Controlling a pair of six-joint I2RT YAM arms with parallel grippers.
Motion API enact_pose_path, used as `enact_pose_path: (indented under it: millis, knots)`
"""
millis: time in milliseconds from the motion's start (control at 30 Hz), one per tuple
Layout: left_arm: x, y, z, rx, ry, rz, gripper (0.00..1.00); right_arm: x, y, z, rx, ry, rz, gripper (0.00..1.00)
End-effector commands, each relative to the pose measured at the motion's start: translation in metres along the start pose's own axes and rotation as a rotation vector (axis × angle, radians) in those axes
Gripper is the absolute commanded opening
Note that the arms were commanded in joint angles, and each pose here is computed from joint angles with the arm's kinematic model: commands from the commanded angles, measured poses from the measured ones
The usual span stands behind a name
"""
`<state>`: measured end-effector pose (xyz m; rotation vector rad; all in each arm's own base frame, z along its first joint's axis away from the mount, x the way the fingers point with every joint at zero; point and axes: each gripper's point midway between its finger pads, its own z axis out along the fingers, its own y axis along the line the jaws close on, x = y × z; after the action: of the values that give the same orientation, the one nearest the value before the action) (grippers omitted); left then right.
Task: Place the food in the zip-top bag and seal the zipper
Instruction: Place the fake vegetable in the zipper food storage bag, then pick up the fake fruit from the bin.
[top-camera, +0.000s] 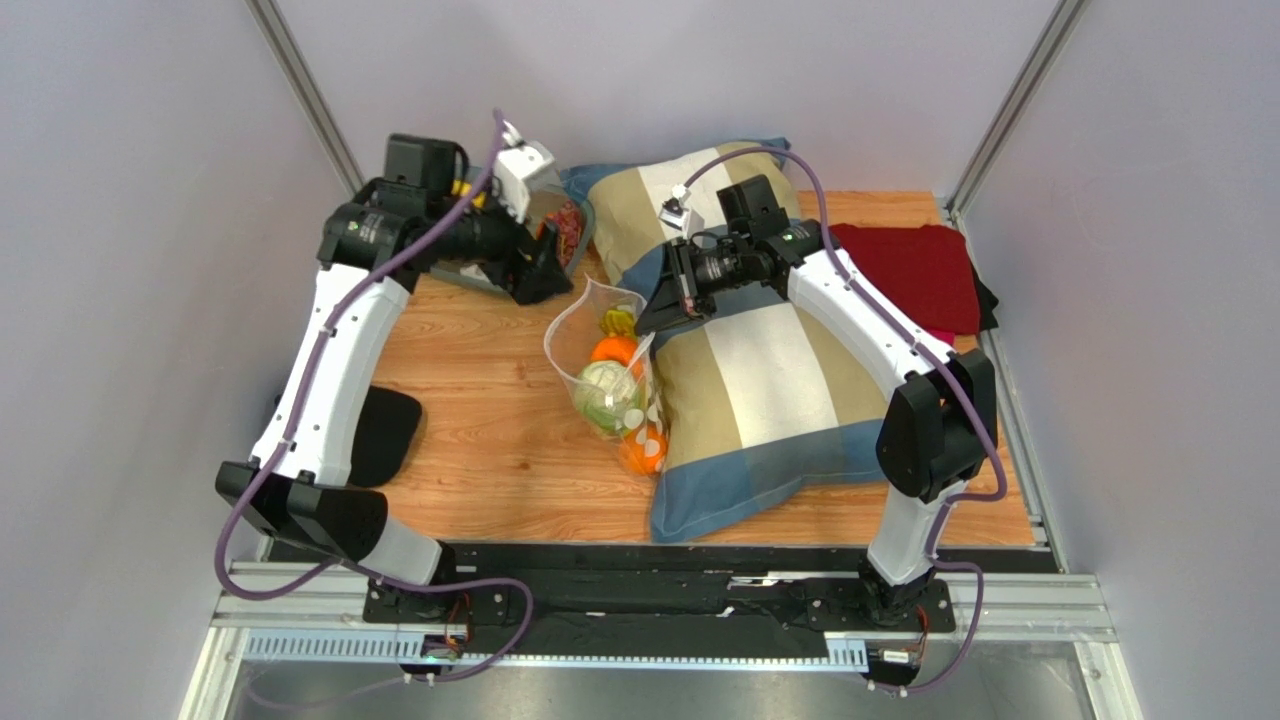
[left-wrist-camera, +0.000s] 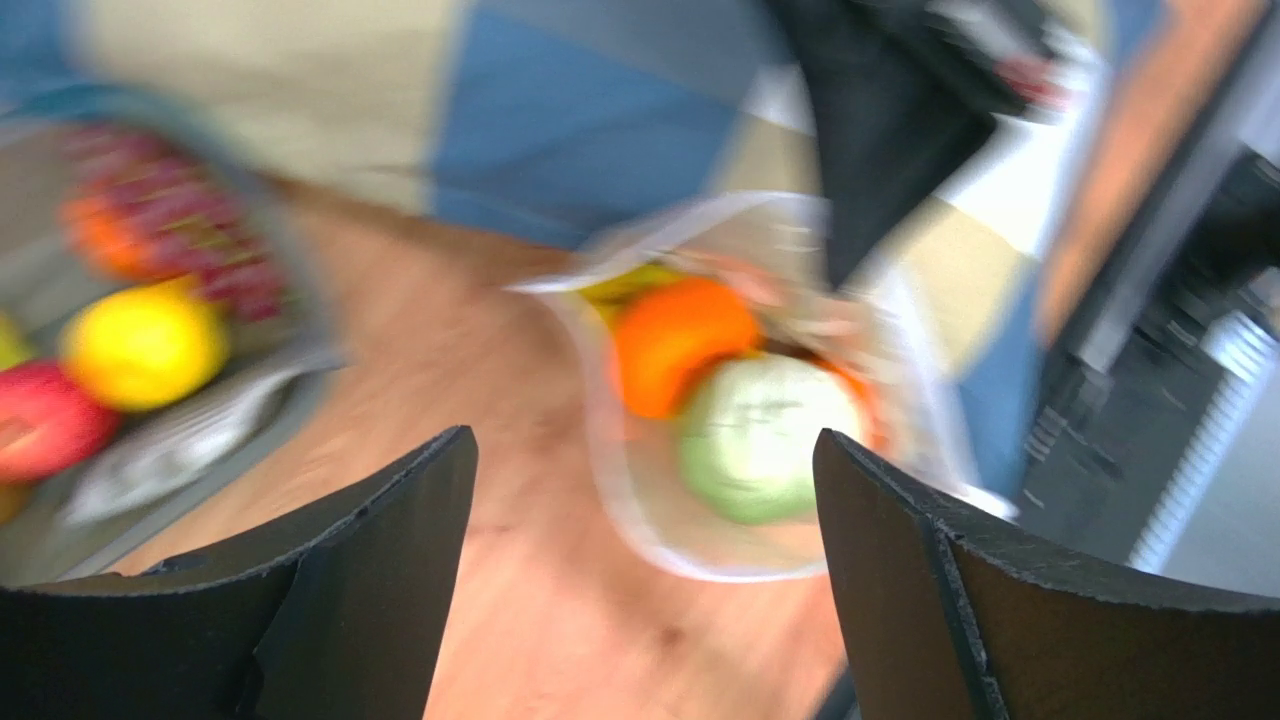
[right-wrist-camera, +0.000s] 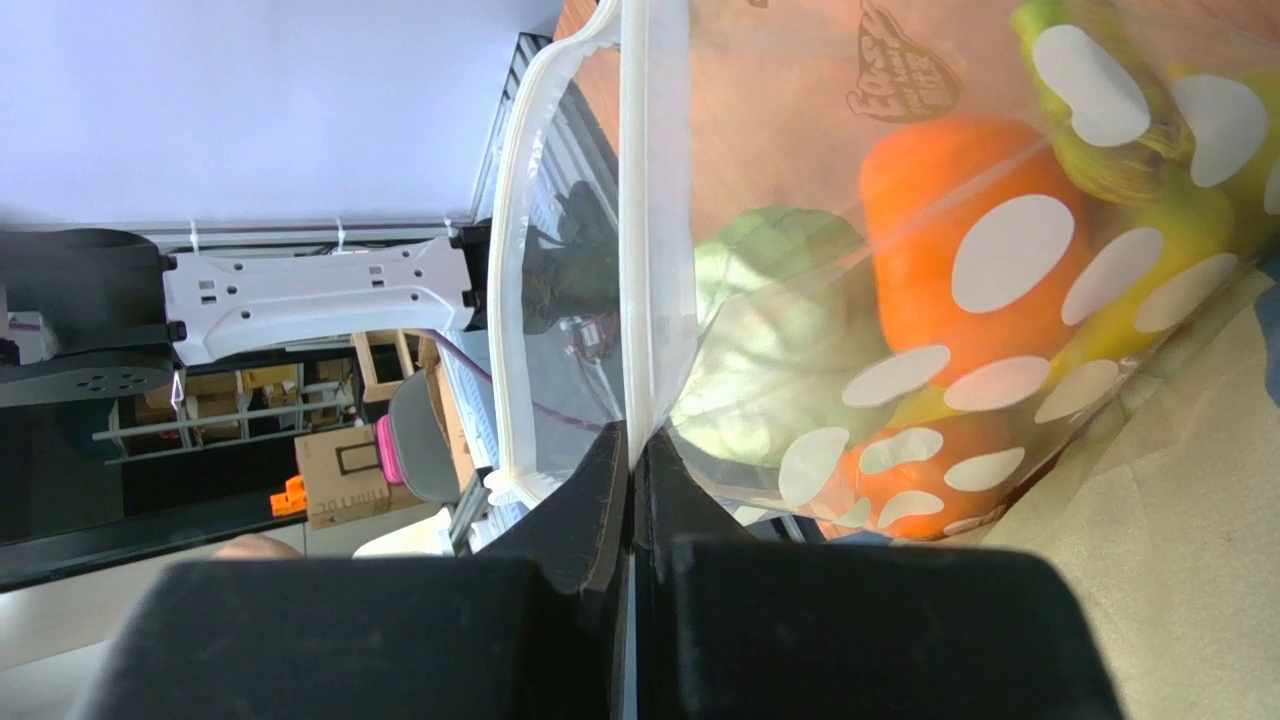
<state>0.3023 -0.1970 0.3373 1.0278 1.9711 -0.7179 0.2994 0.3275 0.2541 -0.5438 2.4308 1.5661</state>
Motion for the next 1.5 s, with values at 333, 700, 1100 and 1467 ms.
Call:
enact_pose_path:
  millis: [333,700,1100,1467]
  knots:
    - [0.029,0.263,0.041,-0.541,0.011,-0.218,0.90,-0.003,0.014,-0.015,-0.027,-0.032,-0.071,0.00]
    - [0.108,0.336,0.123,-0.514,0.160,-0.104,0.92,-0.002,0.010,-0.015,-0.025,-0.023,-0.055,0.00]
    - [0.142,0.344,0.153,-0.438,0.221,-0.057,0.72,-0.006,0.004,-0.015,-0.016,-0.029,-0.043,0.00]
    - [-0.003,0.227,0.046,-0.346,-0.102,-0.031,0.38,-0.003,-0.007,-0.010,-0.002,-0.017,-0.016,0.00]
